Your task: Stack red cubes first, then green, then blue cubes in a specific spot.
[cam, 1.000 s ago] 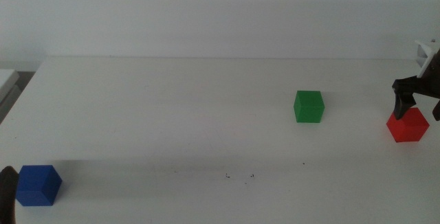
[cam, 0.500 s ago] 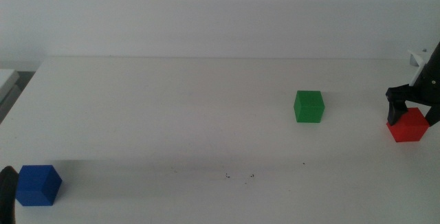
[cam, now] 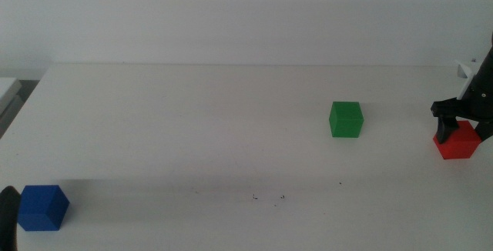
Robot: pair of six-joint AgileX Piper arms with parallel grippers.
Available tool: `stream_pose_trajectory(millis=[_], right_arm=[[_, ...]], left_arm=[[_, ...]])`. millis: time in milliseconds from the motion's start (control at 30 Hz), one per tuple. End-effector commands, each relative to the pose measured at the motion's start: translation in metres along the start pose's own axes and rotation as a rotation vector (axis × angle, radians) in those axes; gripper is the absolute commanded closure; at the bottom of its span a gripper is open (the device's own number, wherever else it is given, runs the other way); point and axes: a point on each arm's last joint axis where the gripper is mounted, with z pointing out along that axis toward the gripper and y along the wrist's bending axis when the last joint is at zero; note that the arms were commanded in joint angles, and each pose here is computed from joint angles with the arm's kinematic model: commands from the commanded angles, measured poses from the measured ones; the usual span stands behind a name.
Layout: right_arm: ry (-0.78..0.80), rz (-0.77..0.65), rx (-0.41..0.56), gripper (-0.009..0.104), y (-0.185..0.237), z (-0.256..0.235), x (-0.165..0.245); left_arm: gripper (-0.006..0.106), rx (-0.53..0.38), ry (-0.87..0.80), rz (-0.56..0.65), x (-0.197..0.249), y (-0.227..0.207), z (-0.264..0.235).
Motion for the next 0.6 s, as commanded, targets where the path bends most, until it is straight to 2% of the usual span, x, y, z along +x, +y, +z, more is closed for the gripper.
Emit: stream_pose_trajectory(millis=[0, 167, 400, 567], right_arm=[[-0.004, -0.006, 0.010, 0.042, -0.001, -0.001, -0.001], [-0.002, 0.008, 0.010, 0.048, -0.001, -0.001, 0.000], [0.042, 0.022, -0.001, 0.051, 0.000, -0.006, 0.005], [0.038, 0.086, 0.001, 0.055, 0.001, -0.022, 0.009]], left_arm=[[0.010, -0.003, -0.008, -0.007, -0.001, 0.000, 0.000], [0.010, -0.003, -0.008, -0.007, -0.001, 0.000, 0.000], [0.010, -0.003, -0.014, -0.007, -0.001, 0.000, 0.000], [0.010, -0.003, -0.014, -0.007, -0.001, 0.000, 0.000]])
